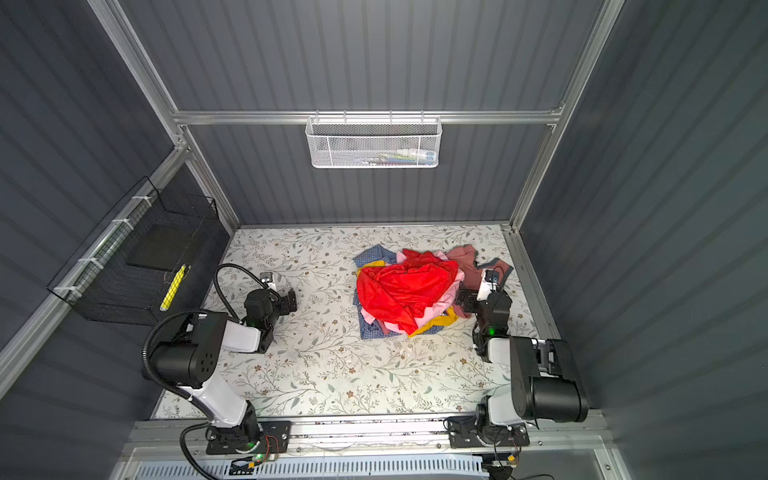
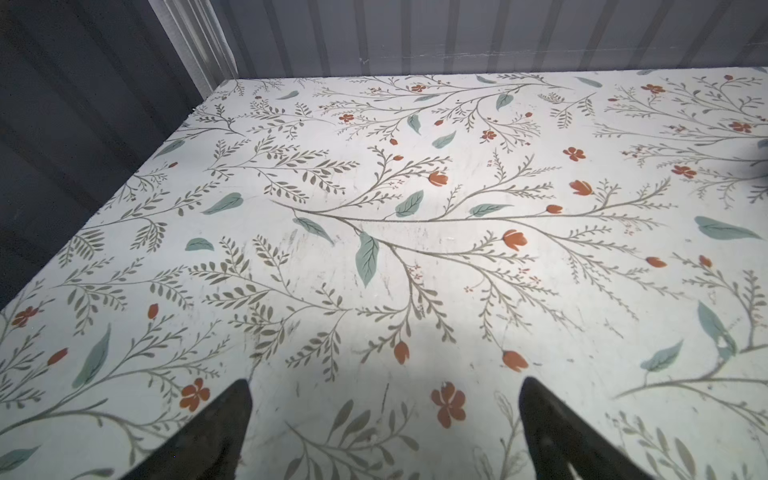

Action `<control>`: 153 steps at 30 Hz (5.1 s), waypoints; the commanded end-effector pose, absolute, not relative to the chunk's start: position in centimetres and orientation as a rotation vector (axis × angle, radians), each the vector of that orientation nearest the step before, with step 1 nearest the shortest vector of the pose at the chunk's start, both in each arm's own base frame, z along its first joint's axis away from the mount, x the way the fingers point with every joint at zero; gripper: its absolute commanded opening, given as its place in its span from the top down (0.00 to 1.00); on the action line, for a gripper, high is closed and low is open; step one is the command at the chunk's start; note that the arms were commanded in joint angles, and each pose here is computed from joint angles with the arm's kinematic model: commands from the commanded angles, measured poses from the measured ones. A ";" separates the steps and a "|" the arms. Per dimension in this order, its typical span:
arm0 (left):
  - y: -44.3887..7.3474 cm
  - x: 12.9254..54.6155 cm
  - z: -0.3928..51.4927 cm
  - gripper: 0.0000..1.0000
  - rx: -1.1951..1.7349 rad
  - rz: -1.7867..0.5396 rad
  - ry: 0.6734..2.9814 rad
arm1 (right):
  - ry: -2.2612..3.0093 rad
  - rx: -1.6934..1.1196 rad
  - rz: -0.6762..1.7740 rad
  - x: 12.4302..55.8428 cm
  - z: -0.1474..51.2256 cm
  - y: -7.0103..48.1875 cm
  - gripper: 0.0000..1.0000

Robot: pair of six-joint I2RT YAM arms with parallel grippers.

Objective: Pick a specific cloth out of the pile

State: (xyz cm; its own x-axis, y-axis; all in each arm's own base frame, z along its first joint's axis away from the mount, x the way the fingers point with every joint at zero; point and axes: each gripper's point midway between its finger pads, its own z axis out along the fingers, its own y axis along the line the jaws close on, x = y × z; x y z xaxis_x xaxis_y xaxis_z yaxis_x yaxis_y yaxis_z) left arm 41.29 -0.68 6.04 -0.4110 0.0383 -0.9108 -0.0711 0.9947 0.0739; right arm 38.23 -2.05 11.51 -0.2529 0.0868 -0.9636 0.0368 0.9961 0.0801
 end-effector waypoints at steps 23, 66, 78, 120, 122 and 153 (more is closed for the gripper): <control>-1.2 41.9 6.2 0.00 0.040 0.058 1.996 | 1.819 0.078 0.045 38.7 11.9 -2.1 0.01; -1.2 38.2 12.1 0.00 -0.352 -0.183 2.029 | 2.264 0.810 0.694 27.2 6.2 4.7 0.32; -1.7 37.4 12.2 0.00 -0.341 -0.215 2.019 | 2.323 0.817 0.744 30.9 5.4 6.9 0.42; -3.8 36.9 11.6 0.00 -0.238 -0.217 2.068 | 1.915 0.631 0.707 30.8 18.1 6.5 1.00; -3.9 37.0 11.7 0.00 -0.233 -0.213 2.067 | 1.901 0.618 0.683 30.6 18.9 6.2 1.00; -5.2 37.4 11.3 0.00 -0.187 -0.171 2.113 | 1.604 0.318 0.562 29.8 29.6 5.6 1.00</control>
State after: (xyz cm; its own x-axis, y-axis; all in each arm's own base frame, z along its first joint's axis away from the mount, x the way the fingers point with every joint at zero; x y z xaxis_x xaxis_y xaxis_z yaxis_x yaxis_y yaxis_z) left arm 36.82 -5.18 10.68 -0.5208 -0.2202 -0.8248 -0.0629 0.9734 -0.2202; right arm 29.57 5.53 23.63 -0.2897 0.5177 -0.8050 -0.0104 0.8393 0.5435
